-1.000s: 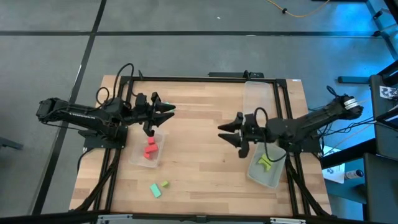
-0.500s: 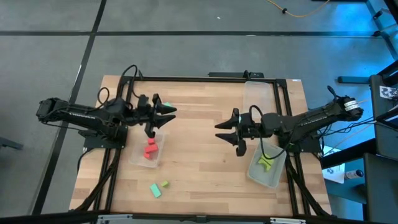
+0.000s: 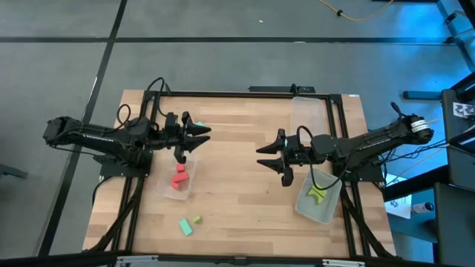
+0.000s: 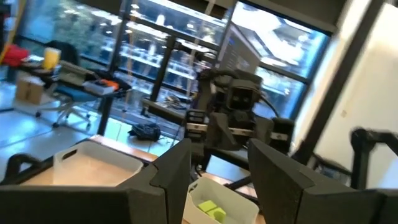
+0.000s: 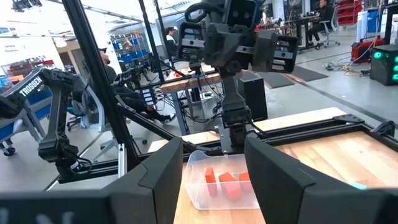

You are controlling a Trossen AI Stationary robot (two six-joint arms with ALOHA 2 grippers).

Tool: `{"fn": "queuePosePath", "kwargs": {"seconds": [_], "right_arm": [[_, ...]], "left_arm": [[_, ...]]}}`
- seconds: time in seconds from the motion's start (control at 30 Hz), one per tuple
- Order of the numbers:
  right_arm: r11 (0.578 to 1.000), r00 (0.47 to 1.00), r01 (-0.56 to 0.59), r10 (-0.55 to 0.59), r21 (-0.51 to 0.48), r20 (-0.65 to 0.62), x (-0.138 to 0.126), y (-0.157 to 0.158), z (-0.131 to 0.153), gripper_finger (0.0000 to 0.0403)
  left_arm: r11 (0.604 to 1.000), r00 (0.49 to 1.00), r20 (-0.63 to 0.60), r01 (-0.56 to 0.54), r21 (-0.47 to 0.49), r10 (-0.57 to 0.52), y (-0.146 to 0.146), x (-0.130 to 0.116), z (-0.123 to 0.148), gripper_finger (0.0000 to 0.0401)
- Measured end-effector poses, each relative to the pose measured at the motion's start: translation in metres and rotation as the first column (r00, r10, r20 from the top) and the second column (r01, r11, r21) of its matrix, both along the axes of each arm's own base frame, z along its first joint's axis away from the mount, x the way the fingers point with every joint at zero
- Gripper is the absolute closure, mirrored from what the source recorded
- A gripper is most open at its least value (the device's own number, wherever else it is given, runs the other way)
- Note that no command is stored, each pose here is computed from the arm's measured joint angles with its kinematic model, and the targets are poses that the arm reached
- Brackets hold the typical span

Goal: Sort & place blocks by color
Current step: Put the green block into the gray bin

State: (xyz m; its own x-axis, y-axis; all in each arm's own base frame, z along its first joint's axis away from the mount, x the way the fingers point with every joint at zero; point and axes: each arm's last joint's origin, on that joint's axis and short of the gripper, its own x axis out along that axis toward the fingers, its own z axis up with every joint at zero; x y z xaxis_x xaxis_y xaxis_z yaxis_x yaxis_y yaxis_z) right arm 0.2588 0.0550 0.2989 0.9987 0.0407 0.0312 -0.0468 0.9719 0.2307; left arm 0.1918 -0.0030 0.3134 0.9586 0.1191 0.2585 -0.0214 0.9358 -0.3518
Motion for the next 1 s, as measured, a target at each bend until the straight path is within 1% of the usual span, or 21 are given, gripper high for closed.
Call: {"fn": "queuePosePath", "kwargs": {"seconds": [0.1, 0.17, 0.2, 0.27, 0.37, 0.43, 0.53, 0.6, 0.67, 0.77, 0.83, 0.9, 1.0], "right_arm": [[1.0, 1.0, 0.0, 0.0, 0.0, 0.0, 0.0, 0.0, 0.0, 0.0226], [1.0, 1.0, 0.0, 0.0, 0.0, 0.0, 0.0, 0.0, 0.0, 0.0226], [1.0, 1.0, 0.0, 0.0, 0.002, 0.0, 0.0, 0.0, 0.0, 0.0226], [1.0, 1.0, 0.0, 0.0, 0.008, -0.001, 0.0, 0.0, 0.0, 0.0226], [1.0, 1.0, 0.0, 0.0, 0.026, -0.001, 0.0, 0.0, 0.0, 0.0226], [1.0, 1.0, 0.0, 0.0, 0.026, -0.001, 0.0, 0.0, 0.0, 0.0226], [1.0, 1.0, 0.0, 0.0, 0.026, -0.001, 0.0, 0.0, 0.0, 0.0226], [1.0, 1.0, 0.0, 0.0, 0.026, -0.001, 0.0, 0.0, 0.0, 0.0226], [1.0, 1.0, 0.0, 0.0, 0.026, -0.003, 0.0, 0.0, 0.0, 0.0226], [1.0, 1.0, 0.0, 0.0, 0.024, -0.008, 0.0, 0.0, -0.001, 0.0226], [1.0, 1.0, 0.0, 0.0, 0.023, -0.01, 0.0, 0.0, -0.001, 0.0226], [1.0, 1.0, 0.0, 0.0, 0.02, -0.021, 0.0, 0.0, -0.002, 0.0226], [1.0, 0.999, 0.001, 0.0, 0.015, -0.046, 0.0, 0.0, -0.004, 0.0226]], "left_arm": [[1.0, 1.0, -0.004, -0.011, -0.03, 0.01, 0.001, 0.0, 0.0, 0.025], [1.0, 0.999, -0.037, -0.002, -0.031, 0.001, -0.001, 0.001, 0.005, 0.025], [0.999, 0.997, -0.073, 0.005, -0.033, -0.008, -0.002, 0.003, 0.009, 0.025], [0.999, 0.982, -0.188, 0.015, -0.028, -0.02, -0.006, 0.009, 0.015, 0.025], [0.999, 0.926, -0.376, 0.028, -0.014, -0.032, -0.014, 0.017, 0.029, 0.025], [0.999, 0.87, -0.491, 0.04, -0.013, -0.041, -0.022, 0.021, 0.038, 0.025], [0.996, 0.76, -0.644, 0.065, -0.065, -0.092, -0.038, 0.028, 0.048, 0.025], [0.992, 0.674, -0.729, 0.072, -0.101, -0.123, -0.052, 0.031, 0.047, 0.025], [0.987, 0.599, -0.786, 0.066, -0.146, -0.156, -0.07, 0.034, 0.043, 0.025], [0.976, 0.5, -0.84, 0.05, -0.212, -0.208, -0.098, 0.038, 0.028, 0.025], [0.969, 0.456, -0.859, 0.03, -0.245, -0.232, -0.12, 0.04, 0.014, 0.025], [0.966, 0.415, -0.877, 0.019, -0.256, -0.241, -0.142, 0.04, 0.0, 0.025], [0.97, 0.352, -0.905, 0.036, -0.242, -0.238, -0.173, 0.038, -0.021, 0.0249]]}}
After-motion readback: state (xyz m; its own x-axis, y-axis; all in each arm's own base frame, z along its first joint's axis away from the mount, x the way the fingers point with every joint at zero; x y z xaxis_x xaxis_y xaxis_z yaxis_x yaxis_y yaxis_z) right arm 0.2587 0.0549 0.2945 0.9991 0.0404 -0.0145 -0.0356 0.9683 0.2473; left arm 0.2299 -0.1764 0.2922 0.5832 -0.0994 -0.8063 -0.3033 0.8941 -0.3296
